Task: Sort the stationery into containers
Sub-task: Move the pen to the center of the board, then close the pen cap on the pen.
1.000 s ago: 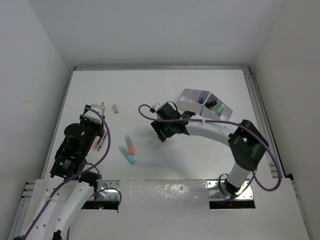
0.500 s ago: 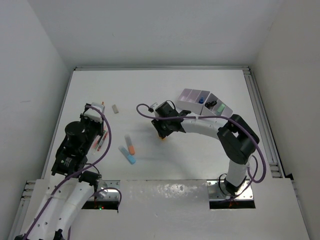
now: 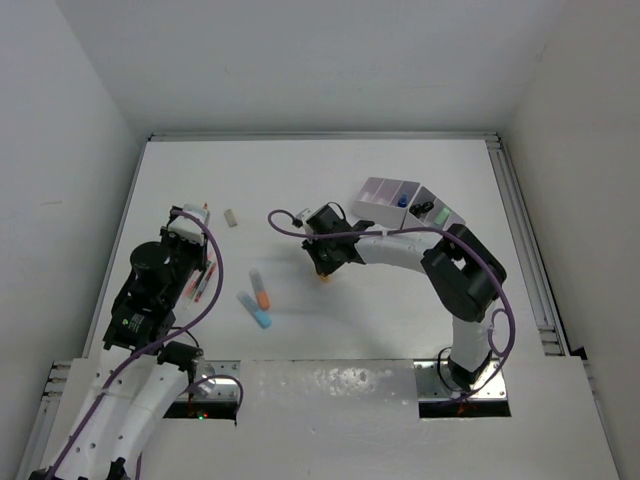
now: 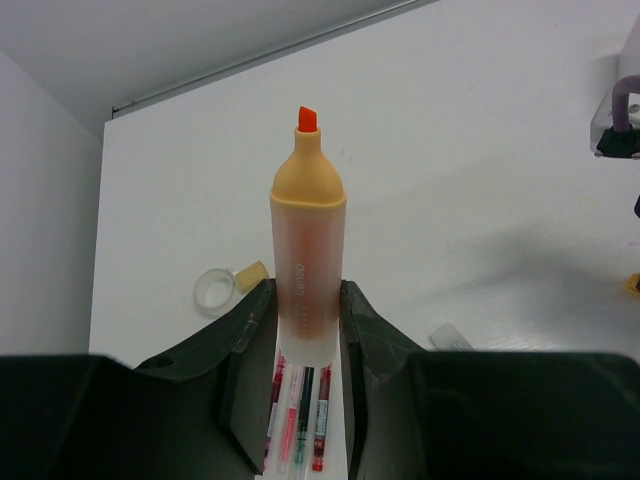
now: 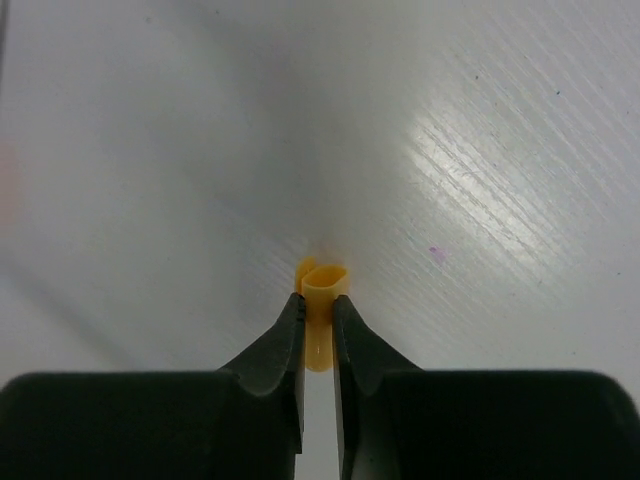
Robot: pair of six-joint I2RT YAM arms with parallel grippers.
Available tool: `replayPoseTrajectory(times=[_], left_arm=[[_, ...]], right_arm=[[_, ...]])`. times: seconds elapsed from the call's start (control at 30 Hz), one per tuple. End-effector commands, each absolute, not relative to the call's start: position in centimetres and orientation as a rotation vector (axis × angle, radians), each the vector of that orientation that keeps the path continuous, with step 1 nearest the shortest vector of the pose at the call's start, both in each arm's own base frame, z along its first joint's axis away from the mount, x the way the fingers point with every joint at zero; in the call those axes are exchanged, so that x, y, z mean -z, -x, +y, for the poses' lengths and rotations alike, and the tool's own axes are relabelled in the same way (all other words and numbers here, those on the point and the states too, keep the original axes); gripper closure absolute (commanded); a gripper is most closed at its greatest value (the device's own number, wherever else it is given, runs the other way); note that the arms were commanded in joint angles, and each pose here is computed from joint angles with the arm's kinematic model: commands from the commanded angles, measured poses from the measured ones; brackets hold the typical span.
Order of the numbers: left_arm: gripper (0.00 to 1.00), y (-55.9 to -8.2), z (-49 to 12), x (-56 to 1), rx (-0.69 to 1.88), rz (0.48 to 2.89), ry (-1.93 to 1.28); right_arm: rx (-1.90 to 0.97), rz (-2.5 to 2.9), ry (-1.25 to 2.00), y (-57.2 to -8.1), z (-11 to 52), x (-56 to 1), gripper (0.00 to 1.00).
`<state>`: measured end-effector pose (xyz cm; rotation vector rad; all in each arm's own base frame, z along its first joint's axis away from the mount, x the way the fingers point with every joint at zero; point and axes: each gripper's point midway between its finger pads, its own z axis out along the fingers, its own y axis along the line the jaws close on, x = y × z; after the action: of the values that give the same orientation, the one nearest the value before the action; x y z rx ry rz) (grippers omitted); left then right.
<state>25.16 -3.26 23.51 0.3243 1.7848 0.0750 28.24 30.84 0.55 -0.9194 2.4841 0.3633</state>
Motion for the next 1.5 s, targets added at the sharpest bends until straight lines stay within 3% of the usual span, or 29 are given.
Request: replayPoseTrajectory(times=[0.0,0.47,0.63,0.73,0.77,0.87,0.9,1.0,1.1,1.47], left_arm=[[1.0,-25.6,-3.0,-25.5,-0.078,1.719,-0.283],[1.0,-25.7,-2.9,-25.1,-0.094,1.717,-0.297],[1.0,-25.6,-2.8,-25.0,-0.097,1.719,-0.295],[1.0,-25.6,-2.8,-24.9,-0.095,1.719,-0.295],[1.0,-25.6,-2.8,-25.0,-0.098,1.716,-0.293],[1.0,-25.7,-2.8,-24.8,-0.095,1.719,-0.293],[1.0,-25.7,-2.9,-24.8,-0.09,1.717,-0.296],[1.0,-25.8,-3.2,-25.0,-0.076,1.709,-0.296],[1.0,-25.8,-3.3,-25.2,-0.069,1.706,-0.295],[1.0,-25.4,-3.0,-25.4,-0.074,1.707,-0.283]], right_arm=[[-0.415,2.462,0.992,-27.7,31.8,-0.7,0.9],[-0.243,2.367,1.544,-21.5,28.6,-0.6,0.98],[-0.245,2.378,1.456,-21.3,28.5,-2.0,0.97],[-0.239,2.369,1.11,-23.3,29.0,-4.7,0.86],[-0.263,2.322,0.947,-24.6,29.8,-6.8,0.74],[-0.287,2.372,0.367,-26.5,29.4,-9.0,0.63],[-0.327,2.378,0.066,-26.9,29.1,-9.6,0.52],[-0.36,2.399,-0.429,-26.7,28.1,-8.7,0.49],[-0.419,2.384,-0.654,-27.0,29.1,-7.9,0.48],[-0.409,2.567,-0.927,-24.7,31.1,-2.5,0.51]])
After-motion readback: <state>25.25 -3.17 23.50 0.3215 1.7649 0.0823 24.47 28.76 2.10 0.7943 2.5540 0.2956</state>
